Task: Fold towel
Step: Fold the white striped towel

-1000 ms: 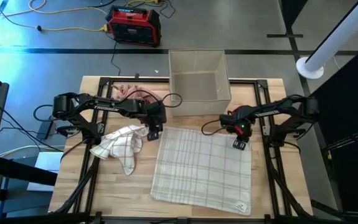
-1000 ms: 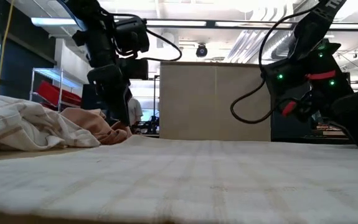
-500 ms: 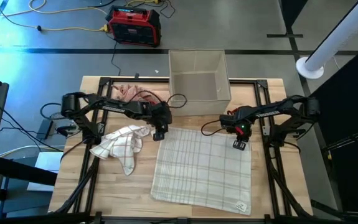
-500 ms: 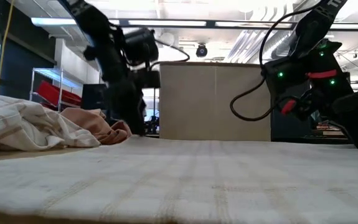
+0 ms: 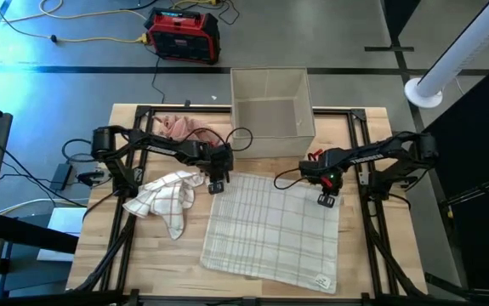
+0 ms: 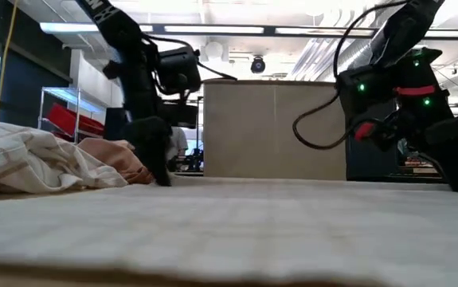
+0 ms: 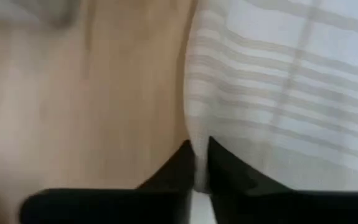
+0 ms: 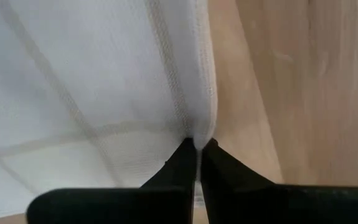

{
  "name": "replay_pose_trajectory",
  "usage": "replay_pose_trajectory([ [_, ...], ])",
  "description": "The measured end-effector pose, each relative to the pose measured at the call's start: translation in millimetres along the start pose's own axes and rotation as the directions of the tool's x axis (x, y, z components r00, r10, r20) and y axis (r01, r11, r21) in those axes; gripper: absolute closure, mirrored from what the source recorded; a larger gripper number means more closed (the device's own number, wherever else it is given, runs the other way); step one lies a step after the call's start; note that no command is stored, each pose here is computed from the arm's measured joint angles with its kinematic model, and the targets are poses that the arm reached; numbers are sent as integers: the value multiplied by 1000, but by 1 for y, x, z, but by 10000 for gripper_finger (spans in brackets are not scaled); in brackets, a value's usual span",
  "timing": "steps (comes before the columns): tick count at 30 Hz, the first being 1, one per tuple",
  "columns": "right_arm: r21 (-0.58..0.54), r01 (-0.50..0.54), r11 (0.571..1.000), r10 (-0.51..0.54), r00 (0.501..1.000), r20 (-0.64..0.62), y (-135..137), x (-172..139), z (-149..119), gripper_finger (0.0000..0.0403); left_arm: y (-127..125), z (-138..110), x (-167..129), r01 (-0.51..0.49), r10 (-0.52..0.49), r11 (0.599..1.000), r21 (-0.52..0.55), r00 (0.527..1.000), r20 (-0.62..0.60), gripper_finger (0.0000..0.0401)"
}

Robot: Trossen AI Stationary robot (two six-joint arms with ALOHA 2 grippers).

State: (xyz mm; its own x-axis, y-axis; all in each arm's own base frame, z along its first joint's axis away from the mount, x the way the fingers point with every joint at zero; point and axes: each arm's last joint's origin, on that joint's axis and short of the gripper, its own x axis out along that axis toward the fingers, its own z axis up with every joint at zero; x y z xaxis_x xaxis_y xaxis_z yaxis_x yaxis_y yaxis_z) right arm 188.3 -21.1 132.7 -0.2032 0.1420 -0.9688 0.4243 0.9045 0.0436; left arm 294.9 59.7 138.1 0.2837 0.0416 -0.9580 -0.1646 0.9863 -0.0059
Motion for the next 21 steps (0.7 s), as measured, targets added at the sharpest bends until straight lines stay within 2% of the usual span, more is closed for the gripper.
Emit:
replay_pose_trajectory([
  [5, 34, -8, 999, 3, 987, 158, 13, -26, -7, 403, -7, -6, -26, -81, 82, 996, -45, 997, 6, 390],
  [9, 123, 52, 991, -89, 944, 318, 17, -53, -19, 403, -9, -8, -52, -203, 208, 977, -67, 976, 68, 395],
  [13, 194, 94, 976, -170, 892, 420, 18, -77, -39, 403, -5, -12, -76, -287, 301, 951, -117, 945, 128, 395],
  [15, 184, 94, 978, -170, 872, 459, 22, -88, -50, 403, -8, -15, -86, -296, 314, 946, -129, 937, 150, 395],
  [18, 123, 53, 991, -109, 852, 511, 32, -101, -64, 403, -17, -21, -100, -274, 292, 954, -120, 940, 175, 395],
  [21, 48, -17, 999, -11, 850, 526, 49, -109, -75, 403, -34, -27, -109, -179, 192, 980, -83, 962, 194, 395],
])
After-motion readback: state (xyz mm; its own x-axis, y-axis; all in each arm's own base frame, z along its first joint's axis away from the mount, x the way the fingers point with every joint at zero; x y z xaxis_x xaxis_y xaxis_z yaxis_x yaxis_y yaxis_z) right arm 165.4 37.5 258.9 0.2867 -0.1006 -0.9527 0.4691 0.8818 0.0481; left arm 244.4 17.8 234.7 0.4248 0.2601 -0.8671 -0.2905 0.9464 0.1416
